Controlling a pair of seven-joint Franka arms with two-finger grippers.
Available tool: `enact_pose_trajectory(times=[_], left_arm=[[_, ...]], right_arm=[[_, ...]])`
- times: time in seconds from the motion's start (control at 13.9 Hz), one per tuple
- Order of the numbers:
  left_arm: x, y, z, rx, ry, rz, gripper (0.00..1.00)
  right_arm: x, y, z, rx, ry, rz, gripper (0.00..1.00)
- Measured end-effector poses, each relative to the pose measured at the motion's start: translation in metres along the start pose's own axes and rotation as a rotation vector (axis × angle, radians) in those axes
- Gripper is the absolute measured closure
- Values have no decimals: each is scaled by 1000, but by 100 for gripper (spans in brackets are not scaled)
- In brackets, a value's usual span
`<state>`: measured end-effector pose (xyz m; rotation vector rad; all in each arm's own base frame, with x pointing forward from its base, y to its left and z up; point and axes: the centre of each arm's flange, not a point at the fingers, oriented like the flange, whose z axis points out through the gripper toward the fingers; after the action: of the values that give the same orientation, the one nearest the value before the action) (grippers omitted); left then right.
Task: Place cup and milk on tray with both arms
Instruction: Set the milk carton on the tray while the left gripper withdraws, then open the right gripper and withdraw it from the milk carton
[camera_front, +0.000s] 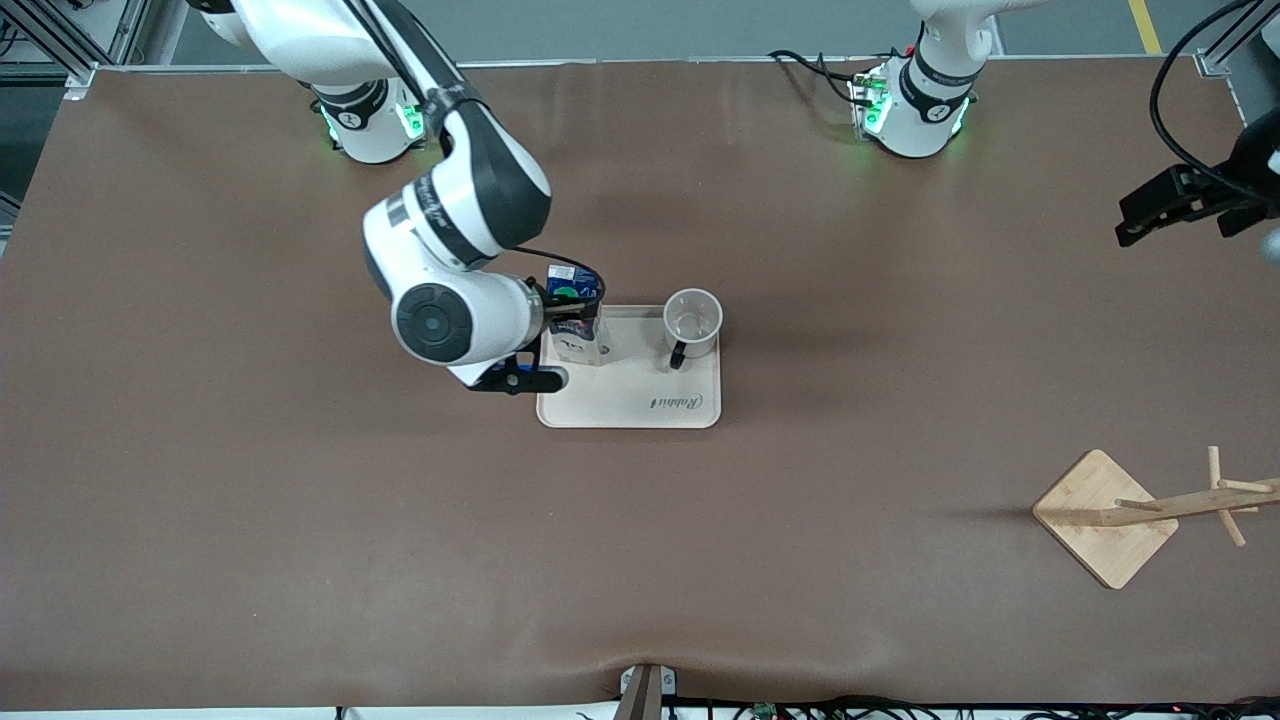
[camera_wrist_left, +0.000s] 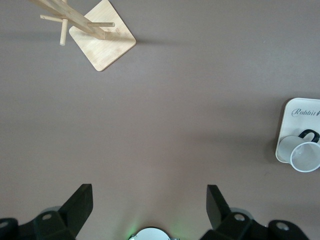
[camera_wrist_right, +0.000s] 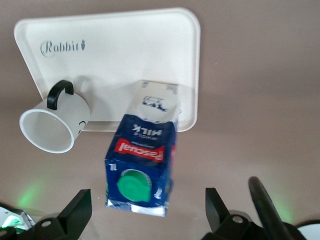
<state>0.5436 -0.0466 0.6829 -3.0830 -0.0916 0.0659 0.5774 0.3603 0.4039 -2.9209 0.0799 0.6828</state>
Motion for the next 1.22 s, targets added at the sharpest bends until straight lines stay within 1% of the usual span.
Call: enact_pose_trajectory(times=[0.22,0.36,0.57,0.65,0.72,0.93,1.01,1.22], left_arm=[[-24,17,3,25,9,23,0],[-33,20,4,31,22,27,0],[-38,15,11,29,58,18,0],[-39,11,13,27,63,12,0],[-38,8,14,24,70,7,0],[-38,9,14,18,84,9,0],[-38,12,14,8,83,14,0],[-39,17,14,-25,76,21,0]], right_arm=[[9,42,-62,48,73,38,0],[12,83,-97,72,88,55,0],[6,147,-153,101,102,88,0],[2,165,-168,92,119,98,0],[-1,181,-180,63,148,99,0],[-26,212,-218,-53,255,80,0],[-35,224,-231,-66,282,80,0],[-51,289,-262,-49,323,60,0]])
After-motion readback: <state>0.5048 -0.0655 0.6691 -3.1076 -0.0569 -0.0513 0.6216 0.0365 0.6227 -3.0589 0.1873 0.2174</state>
